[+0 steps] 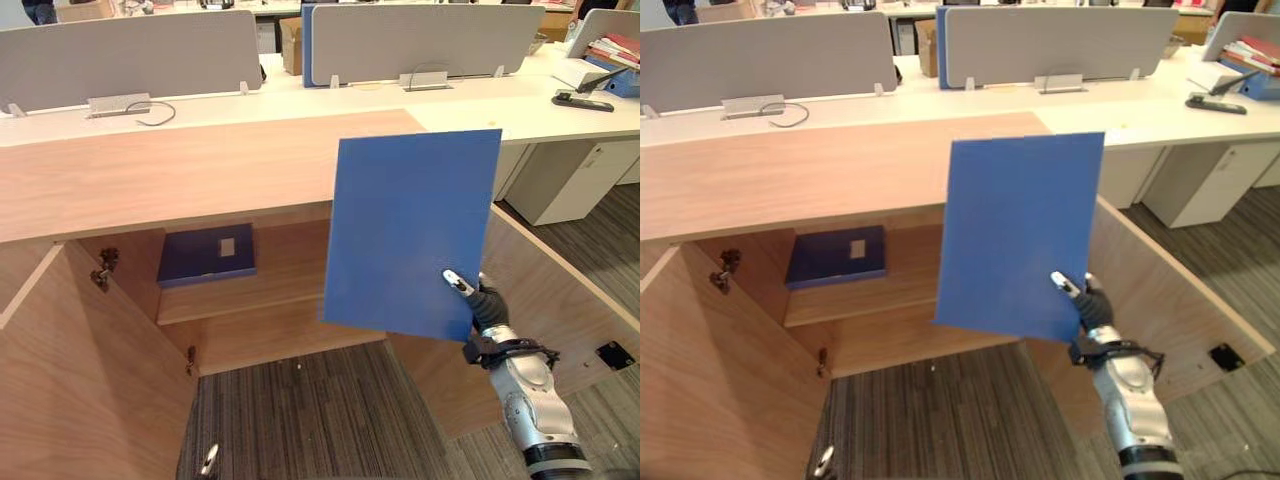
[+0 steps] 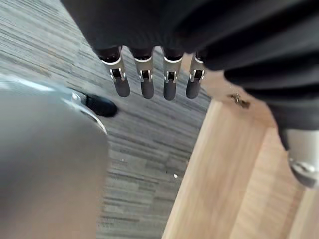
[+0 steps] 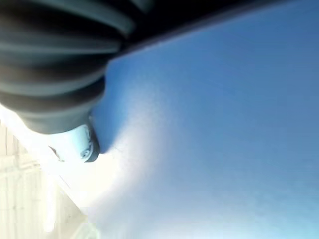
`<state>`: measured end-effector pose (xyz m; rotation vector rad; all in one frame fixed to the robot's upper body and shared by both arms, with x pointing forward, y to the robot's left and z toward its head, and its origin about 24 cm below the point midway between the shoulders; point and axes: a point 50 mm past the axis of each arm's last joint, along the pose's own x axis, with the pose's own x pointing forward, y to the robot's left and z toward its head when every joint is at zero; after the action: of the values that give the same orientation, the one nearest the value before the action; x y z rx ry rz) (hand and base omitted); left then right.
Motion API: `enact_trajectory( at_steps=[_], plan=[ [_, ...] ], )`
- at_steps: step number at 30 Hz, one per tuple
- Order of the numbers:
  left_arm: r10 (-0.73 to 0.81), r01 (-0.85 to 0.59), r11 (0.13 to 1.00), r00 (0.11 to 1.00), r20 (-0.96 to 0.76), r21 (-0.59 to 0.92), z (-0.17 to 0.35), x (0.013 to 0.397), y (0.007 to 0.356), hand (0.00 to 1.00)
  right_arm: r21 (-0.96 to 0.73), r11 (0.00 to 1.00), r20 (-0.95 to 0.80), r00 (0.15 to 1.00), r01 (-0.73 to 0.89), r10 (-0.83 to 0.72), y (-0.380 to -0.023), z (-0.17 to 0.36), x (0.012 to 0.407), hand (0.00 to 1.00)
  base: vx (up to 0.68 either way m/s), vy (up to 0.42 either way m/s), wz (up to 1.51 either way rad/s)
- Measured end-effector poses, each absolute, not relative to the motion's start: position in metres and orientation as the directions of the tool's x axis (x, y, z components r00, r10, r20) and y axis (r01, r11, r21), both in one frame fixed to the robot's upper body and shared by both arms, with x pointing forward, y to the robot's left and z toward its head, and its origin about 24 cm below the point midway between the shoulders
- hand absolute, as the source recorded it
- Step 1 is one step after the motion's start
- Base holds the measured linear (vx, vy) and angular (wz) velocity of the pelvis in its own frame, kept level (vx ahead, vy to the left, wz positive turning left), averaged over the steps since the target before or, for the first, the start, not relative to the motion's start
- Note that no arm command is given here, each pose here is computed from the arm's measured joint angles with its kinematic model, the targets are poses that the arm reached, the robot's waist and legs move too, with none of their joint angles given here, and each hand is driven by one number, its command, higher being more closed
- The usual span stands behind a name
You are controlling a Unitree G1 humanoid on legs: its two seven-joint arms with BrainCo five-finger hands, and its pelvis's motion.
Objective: Walk over to the cabinet, pick up the folder, carry it to the office cabinet, place the folder inside the office cabinet, then close the office cabinet door
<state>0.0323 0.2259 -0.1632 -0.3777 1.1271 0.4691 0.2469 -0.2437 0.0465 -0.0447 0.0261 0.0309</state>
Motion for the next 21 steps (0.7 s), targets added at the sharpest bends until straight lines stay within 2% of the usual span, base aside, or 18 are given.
enact_trajectory(
  at_steps=[5, 12, 15, 16, 19, 21],
  plan=[
    [0.164, -0.520, 0.854, 0.322, -0.932, -0.030, -0.165, 0.024, 0.224, 0.00, -0.275, 0.961, -0.091, 0.996, -0.033, 0.008, -0.247, 0.037, 0.241, 1.00, -0.02, 0.015, 0.07],
    [0.163, -0.533, 0.845, 0.332, -0.929, -0.042, -0.165, 0.028, 0.223, 0.00, -0.524, 0.844, -0.181, 0.983, -0.117, 0.024, -0.248, 0.025, 0.239, 1.00, 0.00, 0.022, 0.12],
    [0.156, -0.515, 0.855, 0.371, -0.916, -0.063, -0.163, 0.043, 0.223, 0.00, -0.641, 0.746, -0.208, 0.977, -0.179, 0.056, -0.243, 0.023, 0.241, 1.00, -0.07, 0.003, 0.21],
    [0.151, -0.509, 0.857, 0.390, -0.908, -0.076, -0.163, 0.050, 0.221, 0.00, -0.715, 0.662, -0.229, 0.970, -0.224, 0.081, -0.240, 0.021, 0.241, 1.00, -0.12, -0.008, 0.14],
    [0.159, -0.507, 0.858, 0.406, -0.900, -0.077, -0.162, 0.056, 0.222, 0.00, -0.784, 0.536, -0.293, 0.948, -0.312, 0.123, -0.233, 0.010, 0.237, 1.00, -0.11, 0.005, -0.02],
    [0.167, -0.506, 0.860, 0.402, -0.901, -0.066, -0.162, 0.057, 0.220, 0.00, -0.828, 0.417, -0.346, 0.926, -0.376, 0.148, -0.229, 0.000, 0.234, 1.00, -0.06, -0.025, -0.07]
  ],
)
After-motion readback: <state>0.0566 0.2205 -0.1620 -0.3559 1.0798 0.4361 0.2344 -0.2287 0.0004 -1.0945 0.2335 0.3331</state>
